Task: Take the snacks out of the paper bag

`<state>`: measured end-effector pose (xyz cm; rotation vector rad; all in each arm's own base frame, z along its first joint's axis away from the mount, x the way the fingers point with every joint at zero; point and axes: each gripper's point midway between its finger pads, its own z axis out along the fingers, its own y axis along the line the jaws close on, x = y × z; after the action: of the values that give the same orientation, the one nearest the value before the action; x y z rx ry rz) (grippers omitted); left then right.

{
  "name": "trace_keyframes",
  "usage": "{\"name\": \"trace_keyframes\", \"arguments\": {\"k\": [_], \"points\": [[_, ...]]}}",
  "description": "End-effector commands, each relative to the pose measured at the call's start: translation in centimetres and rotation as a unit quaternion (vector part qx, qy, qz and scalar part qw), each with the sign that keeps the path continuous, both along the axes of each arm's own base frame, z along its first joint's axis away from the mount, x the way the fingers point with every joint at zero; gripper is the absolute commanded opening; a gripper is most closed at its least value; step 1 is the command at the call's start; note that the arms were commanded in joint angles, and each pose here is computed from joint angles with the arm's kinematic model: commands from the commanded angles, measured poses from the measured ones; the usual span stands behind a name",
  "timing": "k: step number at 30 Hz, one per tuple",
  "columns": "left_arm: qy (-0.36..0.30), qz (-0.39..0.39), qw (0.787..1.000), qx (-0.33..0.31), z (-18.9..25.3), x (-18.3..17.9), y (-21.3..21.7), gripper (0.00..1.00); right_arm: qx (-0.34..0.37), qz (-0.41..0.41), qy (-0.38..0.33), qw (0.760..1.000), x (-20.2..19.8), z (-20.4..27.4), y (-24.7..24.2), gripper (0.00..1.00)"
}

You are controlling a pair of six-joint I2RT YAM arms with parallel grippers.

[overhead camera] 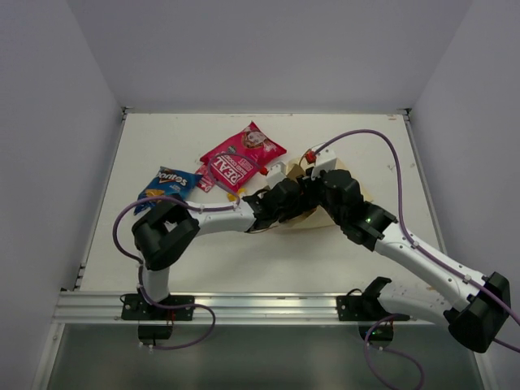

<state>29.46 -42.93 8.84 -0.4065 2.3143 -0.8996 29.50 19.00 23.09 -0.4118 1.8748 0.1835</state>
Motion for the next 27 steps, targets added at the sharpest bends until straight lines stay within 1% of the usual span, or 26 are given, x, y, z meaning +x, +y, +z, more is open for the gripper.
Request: {"name": "trace_keyframes", "arguments": {"k": [1, 9, 13, 19, 21, 22, 23, 25, 26, 27], "points": [[-0.035, 0.023, 0.998, -0.037, 2.2, 1.6, -1.5, 0.98, 0.062, 0.032, -0.030, 0.997, -0.1, 3.8, 2.0, 0.00], [-0.040, 0.017, 0.999, -0.032, 0.9, 2.1, -2.6, 0.93, 0.076, 0.057, -0.024, 0.995, -0.8, 4.6, 2.7, 0.00], [-0.050, 0.015, 0.998, -0.032, 0.9, 2.5, -2.8, 0.87, 0.088, 0.070, -0.021, 0.993, -1.1, 5.0, 3.3, 0.00], [-0.065, 0.014, 0.997, -0.029, 1.0, 2.8, -2.9, 0.64, 0.083, 0.067, -0.018, 0.994, -1.1, 4.5, 3.1, 0.00], [-0.066, 0.017, 0.997, -0.025, 0.8, 2.8, -2.7, 0.51, 0.084, 0.065, -0.020, 0.994, -1.2, 4.6, 2.9, 0.00], [-0.067, 0.018, 0.997, -0.024, 0.7, 2.9, -2.6, 0.48, 0.083, 0.064, -0.019, 0.994, -1.1, 4.3, 2.9, 0.00], [-0.069, 0.019, 0.997, -0.022, 0.7, 2.9, -2.5, 0.42, 0.083, 0.063, -0.019, 0.994, -1.2, 4.3, 2.8, 0.00], [-0.071, 0.023, 0.997, -0.018, 0.5, 3.0, -2.2, 0.36, 0.080, 0.059, -0.019, 0.995, -1.1, 4.1, 2.6, 0.00], [-0.075, 0.023, 0.997, -0.022, 0.8, 3.0, -2.2, 0.26, 0.079, 0.056, -0.019, 0.995, -1.1, 4.0, 2.5, 0.00], [-0.078, 0.020, 0.997, -0.019, 0.8, 3.0, -2.1, 0.21, 0.077, 0.054, -0.019, 0.995, -1.1, 3.9, 2.4, 0.00]]}}
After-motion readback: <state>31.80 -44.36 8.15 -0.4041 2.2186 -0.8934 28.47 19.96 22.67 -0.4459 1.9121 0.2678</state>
